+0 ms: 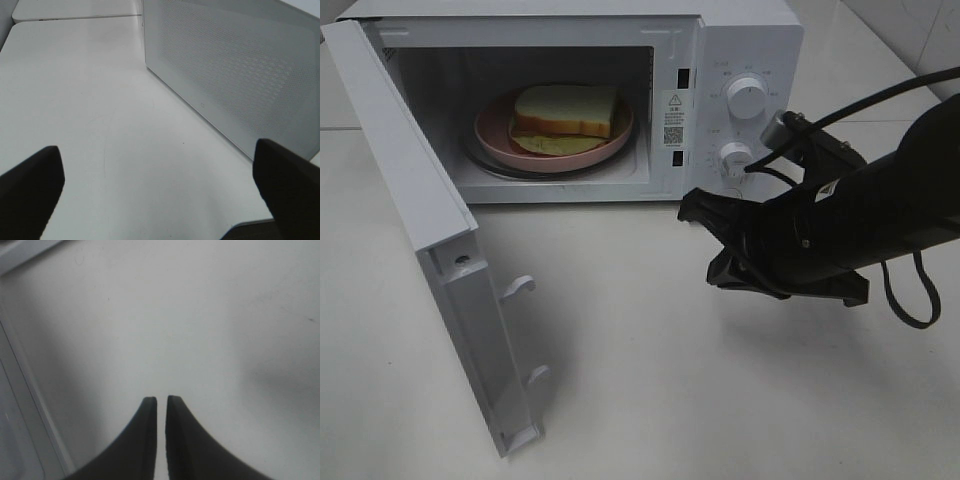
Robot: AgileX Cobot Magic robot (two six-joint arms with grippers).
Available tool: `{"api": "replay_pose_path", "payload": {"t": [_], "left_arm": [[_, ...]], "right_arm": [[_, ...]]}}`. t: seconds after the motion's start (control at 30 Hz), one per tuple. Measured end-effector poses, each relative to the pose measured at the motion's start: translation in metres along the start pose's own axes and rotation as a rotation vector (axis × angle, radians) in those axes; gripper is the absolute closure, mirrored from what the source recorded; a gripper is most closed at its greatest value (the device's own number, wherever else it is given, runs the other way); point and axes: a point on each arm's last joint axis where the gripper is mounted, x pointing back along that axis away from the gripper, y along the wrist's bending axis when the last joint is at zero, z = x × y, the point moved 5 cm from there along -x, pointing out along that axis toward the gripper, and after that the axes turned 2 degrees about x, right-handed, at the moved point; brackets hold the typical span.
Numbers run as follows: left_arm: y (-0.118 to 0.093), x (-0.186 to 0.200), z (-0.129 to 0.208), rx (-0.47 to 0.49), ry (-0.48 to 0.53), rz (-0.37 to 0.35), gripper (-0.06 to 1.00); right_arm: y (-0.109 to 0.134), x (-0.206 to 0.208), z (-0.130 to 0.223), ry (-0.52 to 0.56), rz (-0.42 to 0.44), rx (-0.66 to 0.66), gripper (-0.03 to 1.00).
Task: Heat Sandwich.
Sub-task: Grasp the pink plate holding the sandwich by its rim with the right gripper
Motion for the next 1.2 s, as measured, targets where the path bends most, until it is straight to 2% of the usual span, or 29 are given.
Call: {"api": "replay_pose_path", "payload": {"t": [0.07, 0.1, 0.17, 0.23, 0.3, 0.37, 0.4, 0.43, 0.57, 0.63, 0.73, 0.77, 0.83, 0.87, 0.9, 0.97, 1.0, 1.07, 1.1, 1.17, 1.2], "left_arm": [[0.0, 0.0, 0.0, 0.0, 0.0, 0.0, -0.03], [0.0, 0.0, 0.0, 0.0, 0.0, 0.0, -0.03], [0.0, 0.0, 0.0, 0.0, 0.0, 0.0, -0.03], [0.0, 0.0, 0.0, 0.0, 0.0, 0.0, -0.03], [0.0, 0.0, 0.0, 0.0, 0.0, 0.0, -0.03], [0.0, 0.0, 0.0, 0.0, 0.0, 0.0, -0.03], [0.0, 0.0, 0.0, 0.0, 0.0, 0.0, -0.03], [0.0, 0.0, 0.0, 0.0, 0.0, 0.0, -0.03], [0.0, 0.0, 0.0, 0.0, 0.0, 0.0, -0.03], [0.0, 0.0, 0.0, 0.0, 0.0, 0.0, -0.03], [0.0, 0.0, 0.0, 0.0, 0.0, 0.0, -0.03], [0.0, 0.0, 0.0, 0.0, 0.0, 0.0, -0.03], [0.0, 0.0, 0.0, 0.0, 0.0, 0.0, -0.03], [0.0, 0.0, 0.0, 0.0, 0.0, 0.0, -0.03], [0.0, 0.0, 0.0, 0.0, 0.0, 0.0, -0.03], [0.0, 0.0, 0.0, 0.0, 0.0, 0.0, -0.03], [0.0, 0.0, 0.0, 0.0, 0.0, 0.0, -0.03], [0.0, 0.0, 0.0, 0.0, 0.0, 0.0, -0.03], [0.0, 0.0, 0.0, 0.0, 0.0, 0.0, -0.03], [0.0, 0.0, 0.0, 0.0, 0.0, 0.0, -0.03], [0.0, 0.0, 0.0, 0.0, 0.0, 0.0, -0.03]], "right_arm": [[0.001, 0.002, 0.004, 0.042, 0.011, 0.058, 0.86], [0.001, 0.004, 0.006, 0.085, 0.031, 0.127, 0.86], [0.001, 0.006, 0.007, 0.108, 0.044, 0.165, 0.86], [-0.001, 0.011, 0.009, 0.174, 0.089, 0.281, 0.85], [-0.002, 0.013, 0.009, 0.196, 0.106, 0.32, 0.85], [-0.005, 0.017, 0.008, 0.232, 0.138, 0.41, 0.84], [-0.007, 0.02, 0.006, 0.26, 0.168, 0.501, 0.84], [-0.007, 0.02, 0.006, 0.26, 0.168, 0.501, 0.84], [-0.008, 0.031, 0.001, 0.337, 0.21, 0.685, 0.83], [-0.007, 0.033, 0.0, 0.355, 0.212, 0.723, 0.82], [-0.003, 0.041, -0.004, 0.406, 0.193, 0.893, 0.81], [-0.003, 0.041, -0.004, 0.406, 0.193, 0.893, 0.81], [-0.002, 0.045, -0.004, 0.442, 0.181, 0.989, 0.8], [-0.001, 0.049, -0.005, 0.473, 0.16, 1.103, 0.8], [-0.001, 0.049, -0.005, 0.473, 0.16, 1.103, 0.8], [0.0, 0.051, -0.006, 0.502, 0.136, 1.223, 0.79], [0.001, 0.054, -0.007, 0.524, 0.111, 1.325, 0.79], [0.003, 0.055, -0.009, 0.532, 0.086, 1.425, 0.78], [0.003, 0.055, -0.009, 0.532, 0.086, 1.425, 0.78], [0.006, 0.056, -0.012, 0.535, 0.047, 1.576, 0.77], [0.007, 0.057, -0.013, 0.535, 0.039, 1.611, 0.76]]}}
